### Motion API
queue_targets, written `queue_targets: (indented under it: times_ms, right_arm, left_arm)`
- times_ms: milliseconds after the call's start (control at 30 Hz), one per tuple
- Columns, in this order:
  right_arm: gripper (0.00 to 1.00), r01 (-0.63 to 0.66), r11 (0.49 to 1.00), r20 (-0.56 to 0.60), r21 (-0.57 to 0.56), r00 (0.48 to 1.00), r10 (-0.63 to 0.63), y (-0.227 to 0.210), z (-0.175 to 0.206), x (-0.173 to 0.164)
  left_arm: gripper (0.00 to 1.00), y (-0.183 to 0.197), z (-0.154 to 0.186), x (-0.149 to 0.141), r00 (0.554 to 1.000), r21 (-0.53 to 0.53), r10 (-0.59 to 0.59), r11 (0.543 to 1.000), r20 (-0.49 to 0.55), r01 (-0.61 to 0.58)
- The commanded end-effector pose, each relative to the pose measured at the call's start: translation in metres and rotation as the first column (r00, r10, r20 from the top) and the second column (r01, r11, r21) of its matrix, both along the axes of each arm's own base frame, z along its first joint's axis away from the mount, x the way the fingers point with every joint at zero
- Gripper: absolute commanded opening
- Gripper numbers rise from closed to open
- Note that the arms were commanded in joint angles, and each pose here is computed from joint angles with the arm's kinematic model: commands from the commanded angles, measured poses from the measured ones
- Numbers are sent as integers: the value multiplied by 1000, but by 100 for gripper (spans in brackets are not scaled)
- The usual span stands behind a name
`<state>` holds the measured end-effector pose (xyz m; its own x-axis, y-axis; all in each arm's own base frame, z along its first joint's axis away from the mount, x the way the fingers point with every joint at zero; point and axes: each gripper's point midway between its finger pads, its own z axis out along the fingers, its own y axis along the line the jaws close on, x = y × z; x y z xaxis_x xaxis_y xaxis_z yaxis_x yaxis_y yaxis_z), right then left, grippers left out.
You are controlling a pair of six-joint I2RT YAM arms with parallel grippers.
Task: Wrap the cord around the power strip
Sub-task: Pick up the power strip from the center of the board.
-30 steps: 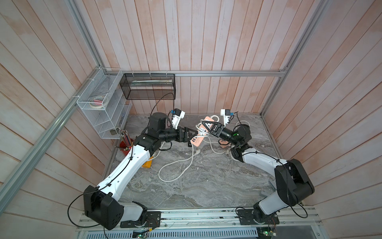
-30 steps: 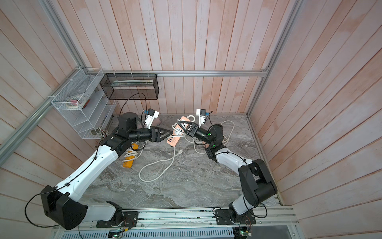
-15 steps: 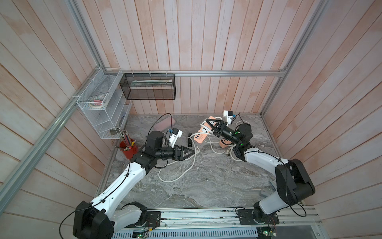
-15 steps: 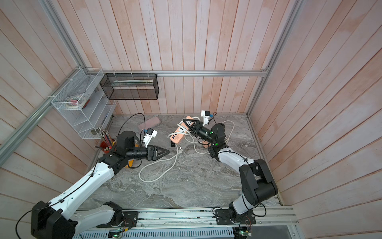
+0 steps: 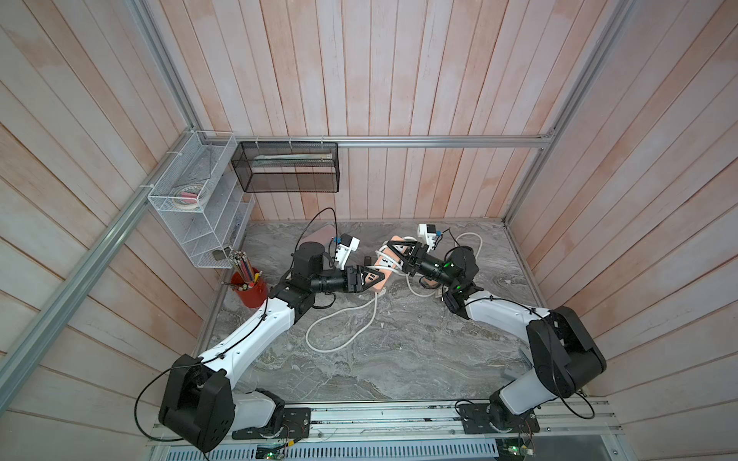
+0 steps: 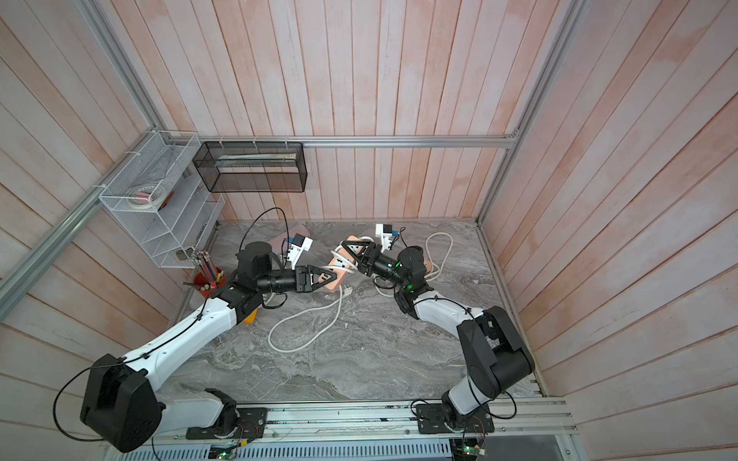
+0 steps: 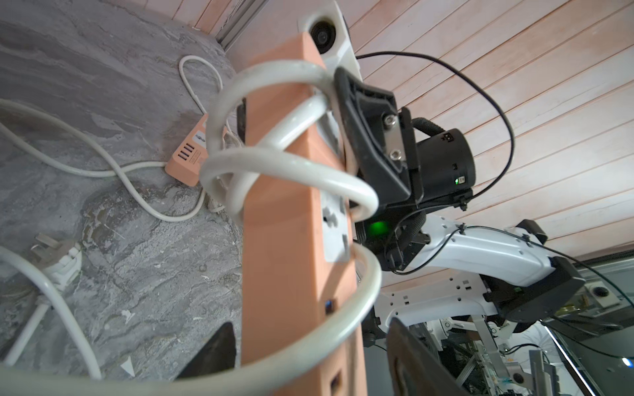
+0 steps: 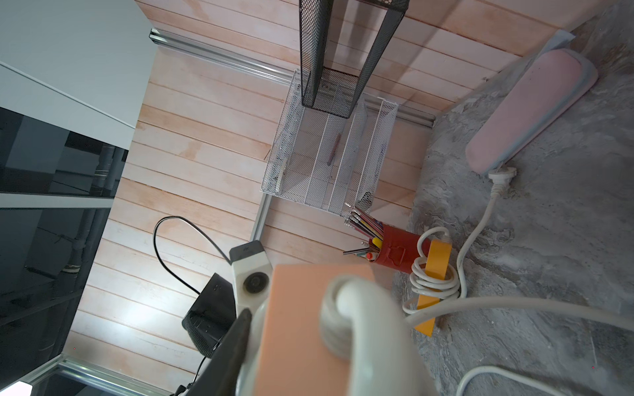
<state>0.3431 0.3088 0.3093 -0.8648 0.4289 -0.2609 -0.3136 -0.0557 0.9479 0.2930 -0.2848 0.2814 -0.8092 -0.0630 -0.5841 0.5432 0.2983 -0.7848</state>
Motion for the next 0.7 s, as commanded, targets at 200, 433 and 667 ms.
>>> queue_targets:
  times_ms: [200,433,667]
  right_arm:
    - [36,18,991,141,133,989,-37,-5,49,-2]
    - [72,203,979,228,16,953,-201,-68,33,20]
    - [71,380,855,209,-353,923,-324,-89,-64,23]
  left_arm:
    - [25,-8,34,8,996,-4,-46,999,77,47]
    - [0,1,99,38,981,-5,9,1000,192,-8]
    - [0,-4,147,61,957,-18,51,999,286,-48]
